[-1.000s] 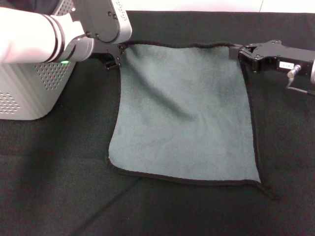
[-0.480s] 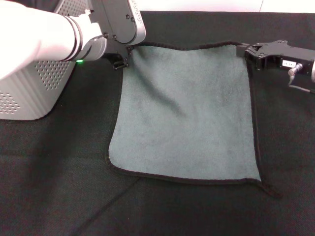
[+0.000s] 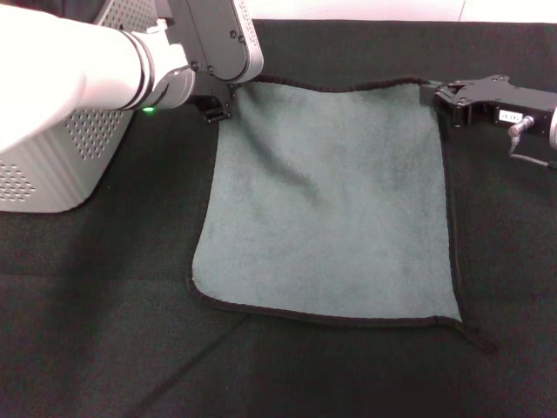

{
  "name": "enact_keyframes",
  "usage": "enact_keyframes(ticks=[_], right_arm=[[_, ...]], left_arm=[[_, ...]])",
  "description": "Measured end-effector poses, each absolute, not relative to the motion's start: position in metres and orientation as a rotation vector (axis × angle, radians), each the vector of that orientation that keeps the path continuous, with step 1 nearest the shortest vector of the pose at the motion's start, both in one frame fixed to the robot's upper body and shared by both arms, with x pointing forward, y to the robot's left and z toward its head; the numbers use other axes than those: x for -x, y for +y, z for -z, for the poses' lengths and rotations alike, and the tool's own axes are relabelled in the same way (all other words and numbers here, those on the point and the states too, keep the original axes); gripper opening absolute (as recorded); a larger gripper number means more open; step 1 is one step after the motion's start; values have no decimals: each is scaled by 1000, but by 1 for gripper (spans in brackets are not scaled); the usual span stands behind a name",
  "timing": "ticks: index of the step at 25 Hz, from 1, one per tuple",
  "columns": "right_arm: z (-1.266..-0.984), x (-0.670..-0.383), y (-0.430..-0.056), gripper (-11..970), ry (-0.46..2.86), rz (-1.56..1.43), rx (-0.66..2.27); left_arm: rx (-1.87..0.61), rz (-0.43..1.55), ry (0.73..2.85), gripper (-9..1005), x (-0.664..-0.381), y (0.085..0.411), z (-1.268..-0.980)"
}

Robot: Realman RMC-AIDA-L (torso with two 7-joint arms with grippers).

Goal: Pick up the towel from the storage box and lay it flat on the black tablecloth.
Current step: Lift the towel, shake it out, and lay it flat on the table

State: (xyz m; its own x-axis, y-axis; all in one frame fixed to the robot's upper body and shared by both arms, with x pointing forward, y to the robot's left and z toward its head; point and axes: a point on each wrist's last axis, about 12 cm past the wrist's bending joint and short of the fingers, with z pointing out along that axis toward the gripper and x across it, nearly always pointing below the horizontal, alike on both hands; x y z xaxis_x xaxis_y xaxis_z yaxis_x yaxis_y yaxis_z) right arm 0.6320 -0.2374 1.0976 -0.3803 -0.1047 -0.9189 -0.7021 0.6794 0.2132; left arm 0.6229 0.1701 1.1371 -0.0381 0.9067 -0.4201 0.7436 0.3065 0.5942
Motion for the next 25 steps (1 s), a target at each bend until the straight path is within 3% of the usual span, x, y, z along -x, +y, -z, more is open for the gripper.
enact_keyframes(ticks=[20, 25], right_arm=[[-1093, -629, -237, 8, 1888, -739, 616], [-1093, -630, -238, 83, 1889, -717, 612]], left_arm=[[-1466, -282, 1819, 54, -625, 172, -1132], [-1471, -289, 1806, 91, -623, 171, -1129]])
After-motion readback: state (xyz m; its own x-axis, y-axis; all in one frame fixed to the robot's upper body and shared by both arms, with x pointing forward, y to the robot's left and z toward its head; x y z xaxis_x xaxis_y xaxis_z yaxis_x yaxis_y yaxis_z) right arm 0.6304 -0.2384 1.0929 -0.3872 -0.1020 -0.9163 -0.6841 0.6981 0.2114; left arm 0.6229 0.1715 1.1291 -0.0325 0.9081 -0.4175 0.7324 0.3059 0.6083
